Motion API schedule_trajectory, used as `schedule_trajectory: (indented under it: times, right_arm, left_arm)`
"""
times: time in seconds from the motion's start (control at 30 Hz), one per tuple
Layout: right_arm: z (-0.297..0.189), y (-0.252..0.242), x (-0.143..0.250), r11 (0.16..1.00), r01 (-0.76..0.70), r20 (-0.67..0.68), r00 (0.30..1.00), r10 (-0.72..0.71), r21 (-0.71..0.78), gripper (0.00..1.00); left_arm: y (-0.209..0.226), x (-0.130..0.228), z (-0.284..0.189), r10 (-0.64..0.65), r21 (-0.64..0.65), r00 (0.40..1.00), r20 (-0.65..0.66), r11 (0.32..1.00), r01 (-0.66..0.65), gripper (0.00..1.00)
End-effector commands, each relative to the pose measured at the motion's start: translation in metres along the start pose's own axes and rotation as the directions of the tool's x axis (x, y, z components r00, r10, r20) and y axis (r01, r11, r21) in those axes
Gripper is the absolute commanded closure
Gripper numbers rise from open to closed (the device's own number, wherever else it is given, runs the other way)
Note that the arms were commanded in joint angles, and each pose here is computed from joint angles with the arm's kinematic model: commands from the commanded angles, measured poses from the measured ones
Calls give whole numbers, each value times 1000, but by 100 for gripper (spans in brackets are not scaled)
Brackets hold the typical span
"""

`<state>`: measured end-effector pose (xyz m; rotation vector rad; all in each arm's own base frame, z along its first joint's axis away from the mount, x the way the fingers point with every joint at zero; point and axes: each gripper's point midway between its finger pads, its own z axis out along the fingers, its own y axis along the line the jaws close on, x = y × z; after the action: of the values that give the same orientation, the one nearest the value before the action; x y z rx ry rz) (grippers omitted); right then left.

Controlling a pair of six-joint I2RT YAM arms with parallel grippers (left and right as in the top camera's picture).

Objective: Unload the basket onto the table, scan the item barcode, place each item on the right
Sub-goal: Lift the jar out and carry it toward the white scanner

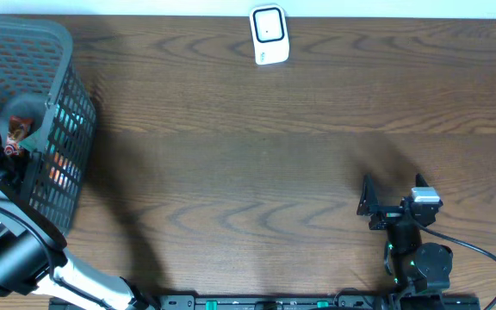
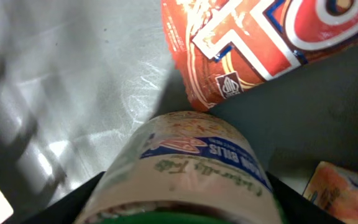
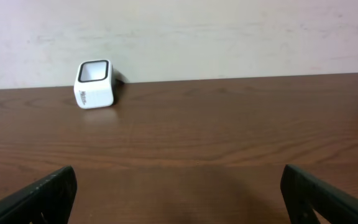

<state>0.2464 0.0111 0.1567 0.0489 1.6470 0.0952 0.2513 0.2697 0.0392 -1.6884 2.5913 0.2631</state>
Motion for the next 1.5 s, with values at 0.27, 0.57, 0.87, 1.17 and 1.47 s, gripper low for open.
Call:
schedule_trajectory:
  times: [0.27, 0.57, 0.87, 1.17, 1.47]
  right_arm:
    - [0, -2, 1, 1000, 6, -2, 1000, -6, 7, 1]
    - [0, -2, 1, 1000, 6, -2, 1000, -6, 7, 1]
    - [0, -2, 1, 1000, 6, -3, 1000, -6, 8, 1]
    - [0, -2, 1, 1000, 6, -2, 1000, -6, 7, 1]
    - [0, -2, 1, 1000, 6, -2, 1000, -6, 7, 1]
  left_arm:
    - [5, -6, -33, -4, 2, 1000, 21, 1000, 4, 35]
    - [-17, -30, -167, -77, 321, 954, 291, 947, -21, 35]
    - [-67, 12, -342, -140, 755, 850, 507, 548, -360, 34]
    - [-136, 93, -400, 49, 865, 883, 467, 179, -468, 34]
    - [-224, 211, -338, 386, 807, 837, 387, 297, -510, 34]
